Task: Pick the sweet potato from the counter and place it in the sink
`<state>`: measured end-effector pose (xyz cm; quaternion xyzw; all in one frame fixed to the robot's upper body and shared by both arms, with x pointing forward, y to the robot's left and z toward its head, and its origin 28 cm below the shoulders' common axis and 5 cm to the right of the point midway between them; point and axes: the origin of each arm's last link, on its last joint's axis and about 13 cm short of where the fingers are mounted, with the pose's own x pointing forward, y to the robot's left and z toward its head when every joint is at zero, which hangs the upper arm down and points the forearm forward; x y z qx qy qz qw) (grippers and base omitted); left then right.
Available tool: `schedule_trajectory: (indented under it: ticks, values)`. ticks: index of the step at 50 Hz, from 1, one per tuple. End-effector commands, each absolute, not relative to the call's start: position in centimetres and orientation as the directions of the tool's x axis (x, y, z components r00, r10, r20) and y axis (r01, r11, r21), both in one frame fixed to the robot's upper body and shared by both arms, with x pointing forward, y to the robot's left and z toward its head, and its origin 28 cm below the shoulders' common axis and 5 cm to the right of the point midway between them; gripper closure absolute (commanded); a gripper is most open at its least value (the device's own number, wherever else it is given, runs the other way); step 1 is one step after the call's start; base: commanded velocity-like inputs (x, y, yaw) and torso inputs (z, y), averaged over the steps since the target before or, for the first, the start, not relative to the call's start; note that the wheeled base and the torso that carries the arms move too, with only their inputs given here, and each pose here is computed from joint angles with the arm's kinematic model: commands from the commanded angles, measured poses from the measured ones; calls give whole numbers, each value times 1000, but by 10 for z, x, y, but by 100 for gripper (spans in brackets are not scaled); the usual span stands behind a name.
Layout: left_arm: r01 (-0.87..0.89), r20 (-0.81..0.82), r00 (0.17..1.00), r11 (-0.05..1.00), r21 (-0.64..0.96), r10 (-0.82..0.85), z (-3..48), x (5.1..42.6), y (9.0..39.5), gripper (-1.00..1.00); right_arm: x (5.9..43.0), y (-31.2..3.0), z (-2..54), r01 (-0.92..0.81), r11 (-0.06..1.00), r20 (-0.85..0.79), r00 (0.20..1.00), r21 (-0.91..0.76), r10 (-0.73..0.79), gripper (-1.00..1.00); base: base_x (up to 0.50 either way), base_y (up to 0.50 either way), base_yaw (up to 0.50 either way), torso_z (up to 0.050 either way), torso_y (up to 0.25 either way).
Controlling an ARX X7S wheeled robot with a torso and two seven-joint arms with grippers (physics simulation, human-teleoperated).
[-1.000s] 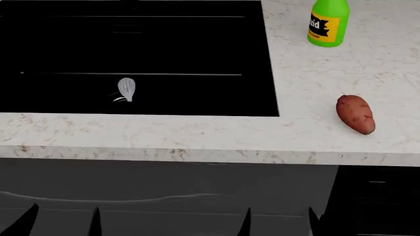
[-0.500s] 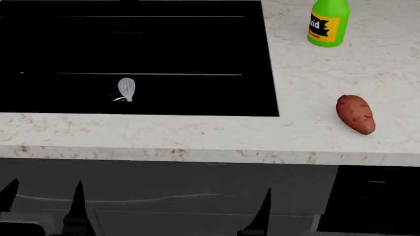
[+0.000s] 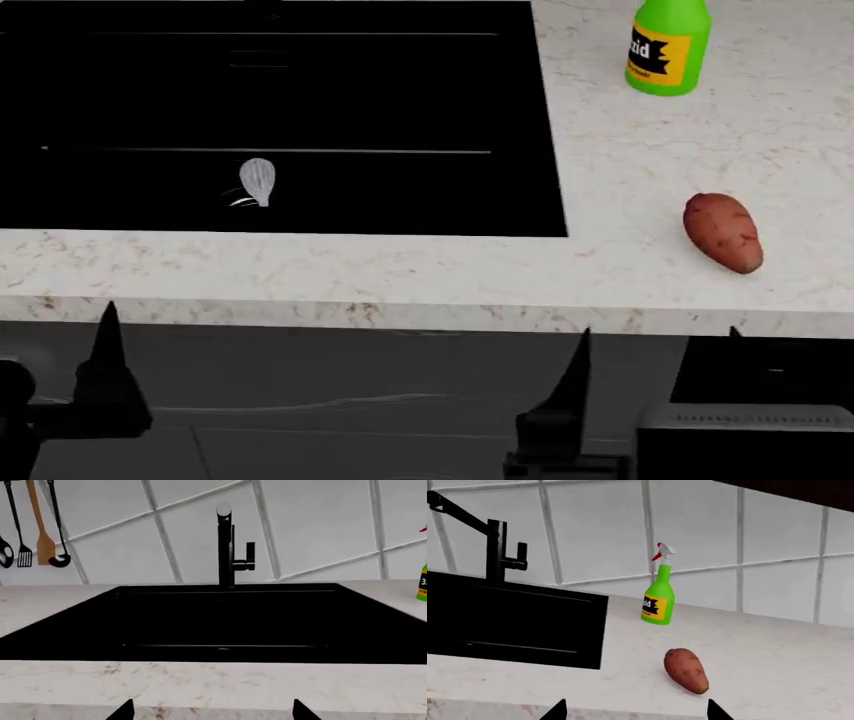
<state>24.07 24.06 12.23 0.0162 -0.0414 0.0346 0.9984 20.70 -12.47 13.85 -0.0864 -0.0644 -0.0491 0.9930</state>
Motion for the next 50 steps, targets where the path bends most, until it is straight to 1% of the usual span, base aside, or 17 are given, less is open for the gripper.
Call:
schedule_trajectory:
  ticks: [1, 9, 26, 34, 46, 50]
  values:
    - [-137, 83, 988, 990, 34, 134, 144, 243, 251, -100, 208, -132, 159, 115, 977, 153, 984, -180, -87, -100, 0, 0, 0, 0, 0]
    - [-198, 83, 978, 979, 44, 193, 157, 240, 264, -100, 209, -133, 162, 123, 974, 168, 981, -191, -91, -100, 0, 0, 0, 0, 0]
    - [-248, 93, 966, 966, 66, 242, 174, 233, 280, -100, 208, -134, 159, 118, 977, 177, 980, -180, -86, -100, 0, 0, 0, 0, 0]
    - [-249, 88, 966, 967, 56, 243, 171, 233, 279, -100, 208, -133, 158, 114, 973, 173, 982, -201, -79, -100, 0, 0, 0, 0, 0]
    - [-245, 87, 967, 968, 49, 240, 168, 232, 278, -100, 207, -133, 158, 94, 983, 180, 982, -157, -65, -100, 0, 0, 0, 0, 0]
    - [-248, 89, 966, 967, 52, 243, 170, 231, 279, -100, 208, -132, 158, 82, 986, 185, 981, -147, -54, -100, 225, 0, 0, 0, 0]
